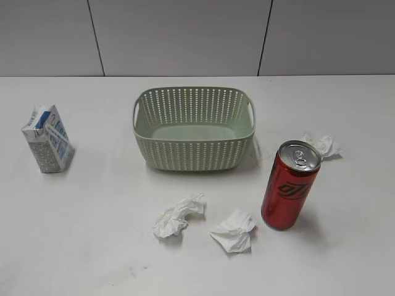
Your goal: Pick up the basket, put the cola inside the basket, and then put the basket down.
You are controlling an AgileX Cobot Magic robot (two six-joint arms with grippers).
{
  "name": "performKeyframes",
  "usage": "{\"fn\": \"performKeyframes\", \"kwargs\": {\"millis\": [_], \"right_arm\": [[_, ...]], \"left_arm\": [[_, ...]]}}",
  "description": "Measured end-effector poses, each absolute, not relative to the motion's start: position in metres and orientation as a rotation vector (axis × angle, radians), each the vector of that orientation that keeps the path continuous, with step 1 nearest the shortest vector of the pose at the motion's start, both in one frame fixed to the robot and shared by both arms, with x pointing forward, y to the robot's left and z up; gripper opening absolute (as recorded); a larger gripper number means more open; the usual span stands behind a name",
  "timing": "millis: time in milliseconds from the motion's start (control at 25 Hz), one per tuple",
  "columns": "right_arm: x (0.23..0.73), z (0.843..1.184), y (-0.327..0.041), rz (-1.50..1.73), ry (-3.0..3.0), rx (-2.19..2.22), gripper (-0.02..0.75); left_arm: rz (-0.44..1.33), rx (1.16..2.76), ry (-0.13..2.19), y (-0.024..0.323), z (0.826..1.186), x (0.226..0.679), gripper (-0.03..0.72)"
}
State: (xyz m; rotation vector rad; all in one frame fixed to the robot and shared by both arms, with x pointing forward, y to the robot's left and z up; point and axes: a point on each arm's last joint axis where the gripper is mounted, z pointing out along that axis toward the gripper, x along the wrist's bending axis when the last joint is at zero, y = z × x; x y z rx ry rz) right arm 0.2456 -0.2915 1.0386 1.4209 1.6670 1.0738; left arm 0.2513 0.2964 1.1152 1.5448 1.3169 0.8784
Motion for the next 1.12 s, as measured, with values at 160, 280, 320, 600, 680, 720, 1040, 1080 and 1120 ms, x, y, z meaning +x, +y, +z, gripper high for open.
{"fn": "performKeyframes", "kwargs": {"millis": [160, 280, 320, 600, 680, 720, 1040, 1080, 1120], "right_arm": [[0.246, 1.039, -0.291, 1.074, 1.667, 1.421, 0.585], [0.246, 1.039, -0.291, 1.074, 1.667, 1.421, 0.585], [0.246, 1.039, -0.291, 1.074, 1.667, 1.421, 0.585], [0.246, 1.039, -0.291, 1.074, 1.667, 1.421, 0.585], [0.246, 1.039, -0.291, 1.074, 1.667, 1.421, 0.585], [0.246, 1.039, -0.291, 1.074, 1.667, 1.421, 0.585], [0.246, 1.039, -0.291, 1.074, 1.667, 1.421, 0.585], [0.246, 1.039, -0.291, 1.074, 1.667, 1.421, 0.585], [0.246, 1.039, -0.291, 1.074, 1.667, 1.421, 0.585]], "left_arm": [[0.790, 1.606, 1.377, 0.288, 1.143, 0.290, 0.504], [0.730, 1.648, 1.421, 0.281, 1.162, 0.325, 0.504], [0.697, 1.665, 1.441, 0.278, 1.165, 0.339, 0.504], [0.465, 1.782, 1.537, 0.254, 1.181, 0.433, 0.504], [0.372, 1.855, 1.549, 0.243, 1.180, 0.457, 0.504], [0.320, 1.906, 1.558, 0.237, 1.176, 0.469, 0.505], [0.167, 2.176, 1.492, 0.169, 1.143, 0.553, 0.605], [0.161, 2.195, 1.484, 0.161, 1.138, 0.560, 0.608], [0.148, 2.214, 1.491, 0.153, 1.130, 0.569, 0.610]]}}
